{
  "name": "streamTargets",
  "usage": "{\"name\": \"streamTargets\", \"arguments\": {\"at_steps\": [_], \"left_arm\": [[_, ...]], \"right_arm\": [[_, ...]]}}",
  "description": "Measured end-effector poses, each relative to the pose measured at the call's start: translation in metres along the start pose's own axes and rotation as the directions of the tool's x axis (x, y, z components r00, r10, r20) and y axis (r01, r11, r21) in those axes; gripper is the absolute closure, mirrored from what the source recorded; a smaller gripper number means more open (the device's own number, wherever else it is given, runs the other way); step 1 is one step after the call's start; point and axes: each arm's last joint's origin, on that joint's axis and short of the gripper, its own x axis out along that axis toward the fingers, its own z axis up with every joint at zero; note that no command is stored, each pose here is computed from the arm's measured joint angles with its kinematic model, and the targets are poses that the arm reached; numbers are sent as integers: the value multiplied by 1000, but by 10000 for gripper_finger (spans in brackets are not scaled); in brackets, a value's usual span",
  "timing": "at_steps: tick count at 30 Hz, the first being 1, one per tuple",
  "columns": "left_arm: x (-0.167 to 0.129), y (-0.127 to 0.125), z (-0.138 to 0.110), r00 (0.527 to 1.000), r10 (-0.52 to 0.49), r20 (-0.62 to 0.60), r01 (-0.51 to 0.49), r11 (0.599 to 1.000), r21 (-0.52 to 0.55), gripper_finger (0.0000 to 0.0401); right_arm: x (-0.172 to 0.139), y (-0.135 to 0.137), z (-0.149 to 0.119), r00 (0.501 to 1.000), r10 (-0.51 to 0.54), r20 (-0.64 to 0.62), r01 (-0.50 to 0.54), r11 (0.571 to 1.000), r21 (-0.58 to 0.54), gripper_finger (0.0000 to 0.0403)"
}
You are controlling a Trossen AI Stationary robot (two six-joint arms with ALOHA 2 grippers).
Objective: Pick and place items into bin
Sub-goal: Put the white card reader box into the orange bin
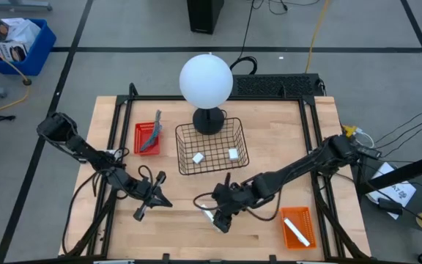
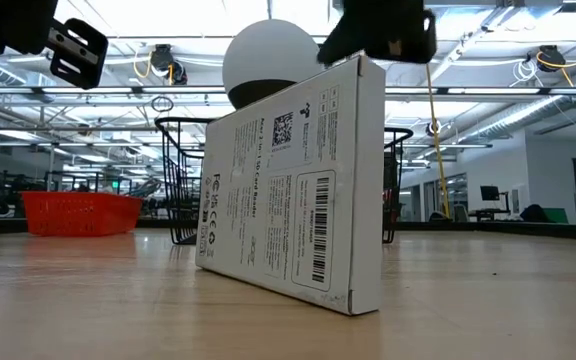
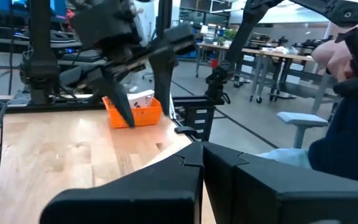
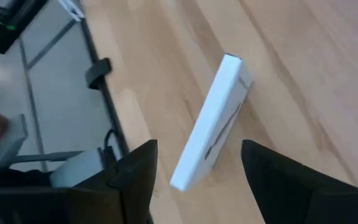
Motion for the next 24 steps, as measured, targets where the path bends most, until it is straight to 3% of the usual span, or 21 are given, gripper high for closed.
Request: {"name": "streamTargets", "arguments": {"at_steps": [6, 11, 24], "left_arm": [[0, -1, 0, 1000, -23, -4, 23, 1000, 10, 393], [0, -1, 0, 1000, -24, -5, 24, 1000, 16, 393], [0, -2, 0, 999, -51, -7, 52, 998, 32, 393]], "right_arm": [[23, 0, 8, 997, 17, -81, -14, 999, 39, 178], [37, -9, 5, 987, -34, -158, 45, 997, 64, 178], [39, -8, 7, 990, -14, -140, 24, 997, 71, 179]]}}
